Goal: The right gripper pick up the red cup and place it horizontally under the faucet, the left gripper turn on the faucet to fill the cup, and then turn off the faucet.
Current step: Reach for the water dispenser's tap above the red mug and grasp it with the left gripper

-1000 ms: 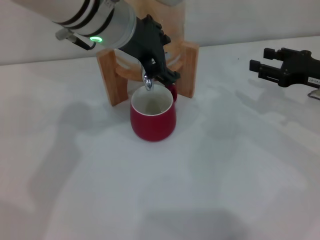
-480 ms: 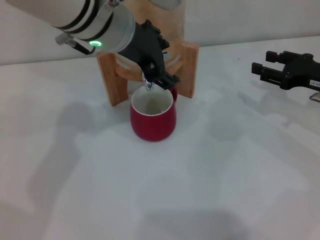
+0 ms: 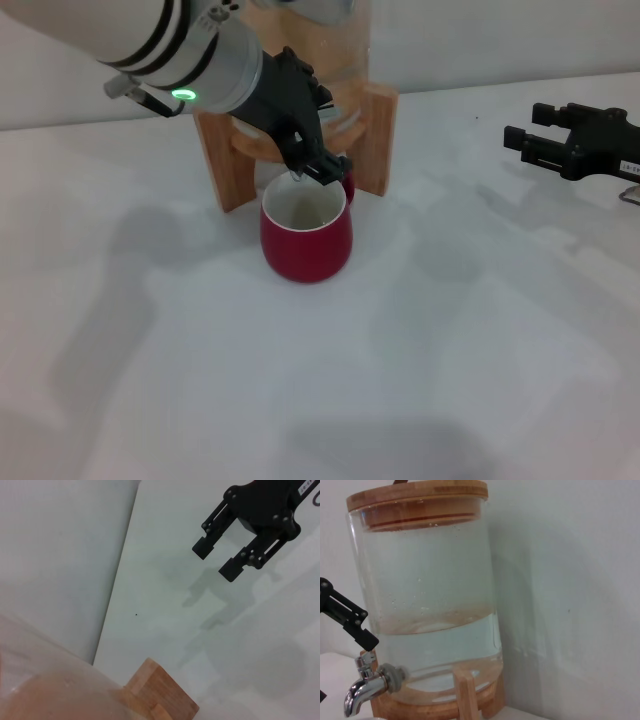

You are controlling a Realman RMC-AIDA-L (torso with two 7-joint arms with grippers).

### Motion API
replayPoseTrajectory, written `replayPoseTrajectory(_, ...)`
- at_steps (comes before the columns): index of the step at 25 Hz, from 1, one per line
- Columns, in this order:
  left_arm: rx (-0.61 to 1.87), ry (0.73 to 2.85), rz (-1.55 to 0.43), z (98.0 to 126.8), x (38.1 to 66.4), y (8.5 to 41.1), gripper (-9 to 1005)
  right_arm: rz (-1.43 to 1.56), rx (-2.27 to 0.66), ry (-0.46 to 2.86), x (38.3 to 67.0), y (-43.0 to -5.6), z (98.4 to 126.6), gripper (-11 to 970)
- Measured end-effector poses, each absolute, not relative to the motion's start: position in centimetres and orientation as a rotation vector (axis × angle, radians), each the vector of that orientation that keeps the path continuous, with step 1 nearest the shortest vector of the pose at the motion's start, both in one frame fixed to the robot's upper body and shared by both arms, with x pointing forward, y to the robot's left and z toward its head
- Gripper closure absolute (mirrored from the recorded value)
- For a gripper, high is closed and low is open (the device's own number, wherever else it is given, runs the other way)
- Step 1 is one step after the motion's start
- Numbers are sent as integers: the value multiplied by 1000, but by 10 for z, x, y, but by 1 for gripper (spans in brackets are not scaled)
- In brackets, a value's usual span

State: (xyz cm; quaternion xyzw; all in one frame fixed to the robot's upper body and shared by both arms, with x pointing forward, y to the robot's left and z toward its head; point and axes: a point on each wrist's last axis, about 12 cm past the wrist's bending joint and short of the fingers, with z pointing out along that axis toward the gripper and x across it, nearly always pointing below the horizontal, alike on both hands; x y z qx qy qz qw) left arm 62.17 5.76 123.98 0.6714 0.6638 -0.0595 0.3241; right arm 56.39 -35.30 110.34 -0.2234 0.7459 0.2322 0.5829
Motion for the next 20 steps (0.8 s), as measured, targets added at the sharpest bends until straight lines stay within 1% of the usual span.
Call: replayPoseTrajectory(20,1777,1743,-170,1240,619,57,199,544,-518,1747,563,-354,1103,383)
